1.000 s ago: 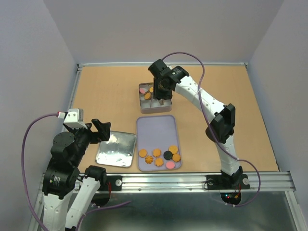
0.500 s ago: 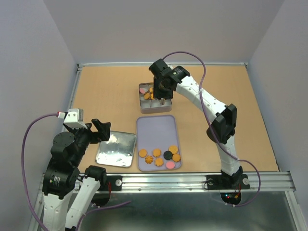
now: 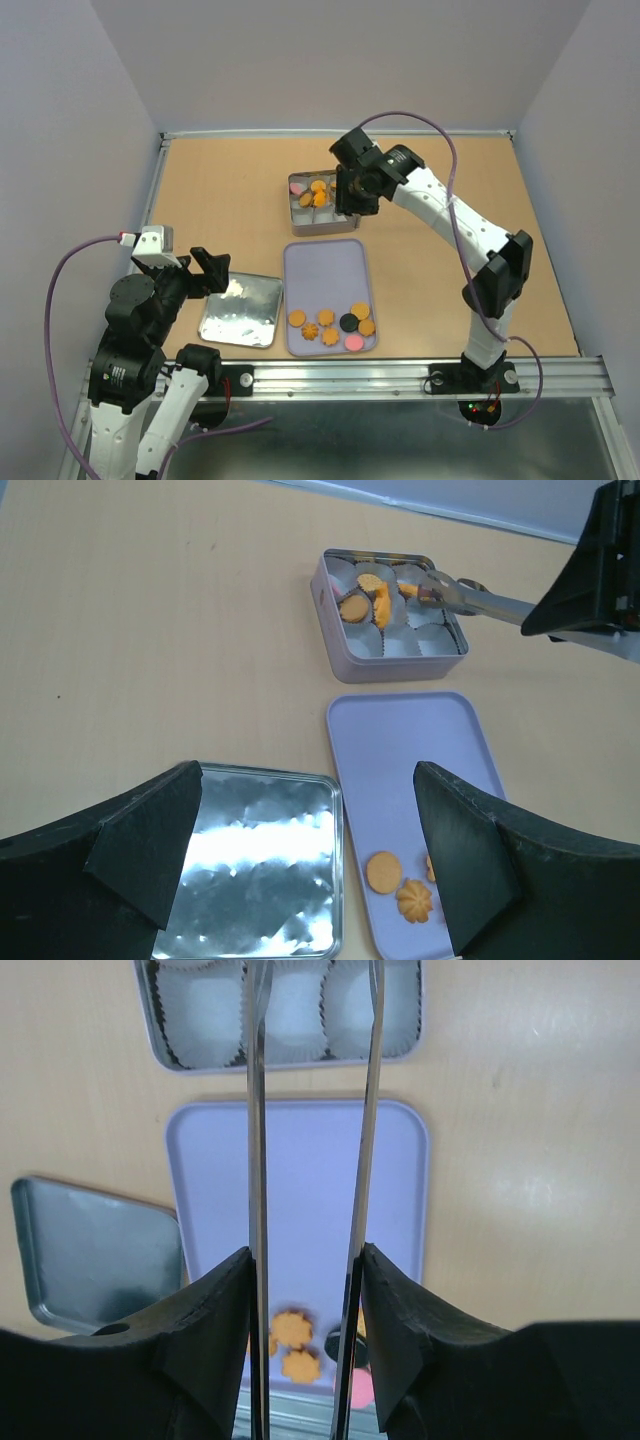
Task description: Pack the cookies
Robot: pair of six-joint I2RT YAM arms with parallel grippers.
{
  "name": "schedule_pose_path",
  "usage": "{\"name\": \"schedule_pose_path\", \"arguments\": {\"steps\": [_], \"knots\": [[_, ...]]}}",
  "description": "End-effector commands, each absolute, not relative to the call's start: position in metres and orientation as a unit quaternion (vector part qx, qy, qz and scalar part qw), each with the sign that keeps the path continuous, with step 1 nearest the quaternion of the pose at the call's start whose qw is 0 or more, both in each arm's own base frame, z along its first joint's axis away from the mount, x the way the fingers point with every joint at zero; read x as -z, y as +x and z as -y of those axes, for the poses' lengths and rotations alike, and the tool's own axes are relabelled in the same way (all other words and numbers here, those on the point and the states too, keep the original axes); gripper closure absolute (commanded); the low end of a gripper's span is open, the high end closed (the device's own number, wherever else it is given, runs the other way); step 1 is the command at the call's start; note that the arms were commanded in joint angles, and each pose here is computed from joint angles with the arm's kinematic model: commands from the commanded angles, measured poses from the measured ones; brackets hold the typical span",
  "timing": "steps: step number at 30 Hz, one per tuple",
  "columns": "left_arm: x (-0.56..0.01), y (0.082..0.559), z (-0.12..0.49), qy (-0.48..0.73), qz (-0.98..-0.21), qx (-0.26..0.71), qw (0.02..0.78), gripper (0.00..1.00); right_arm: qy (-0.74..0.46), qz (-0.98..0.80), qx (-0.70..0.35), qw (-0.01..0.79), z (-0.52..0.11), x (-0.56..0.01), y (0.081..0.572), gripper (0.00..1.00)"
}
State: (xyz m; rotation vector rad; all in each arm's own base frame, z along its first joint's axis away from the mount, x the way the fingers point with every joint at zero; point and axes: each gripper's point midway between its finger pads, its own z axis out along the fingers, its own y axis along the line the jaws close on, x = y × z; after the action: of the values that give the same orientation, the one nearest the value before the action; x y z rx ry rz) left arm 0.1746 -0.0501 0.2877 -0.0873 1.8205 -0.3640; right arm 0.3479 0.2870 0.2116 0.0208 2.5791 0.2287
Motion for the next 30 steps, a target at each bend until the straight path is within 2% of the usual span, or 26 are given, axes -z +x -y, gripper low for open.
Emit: {"name": "schedule_pose_path", "arguments": {"steps": [1,9,20,30], "knots": [[-0.295,0.179,0.053,-0.033,-0.772,0.163,0.614,0.01,0.005,-0.945,-0.124,0.304,-0.279,-0.247,0.325,0.5],[-0.295,0.179,0.054,-0.031,-0.772,0.165,0.613,0.01,-0.004,-0.951,-0.156,0.267,-0.268,-0.229,0.249,0.5],[-0.295,0.179,0.053,-0.032,-0.771,0.165,0.615,0.01,-0.06,-0.96,-0.188,0.198,-0.297,-0.186,0.12,0.5],[-0.298,0.176,0.05,-0.038,-0.765,0.164,0.622,0.01,-0.079,-0.963,-0.19,0.175,-0.302,-0.173,0.079,0.51]]}}
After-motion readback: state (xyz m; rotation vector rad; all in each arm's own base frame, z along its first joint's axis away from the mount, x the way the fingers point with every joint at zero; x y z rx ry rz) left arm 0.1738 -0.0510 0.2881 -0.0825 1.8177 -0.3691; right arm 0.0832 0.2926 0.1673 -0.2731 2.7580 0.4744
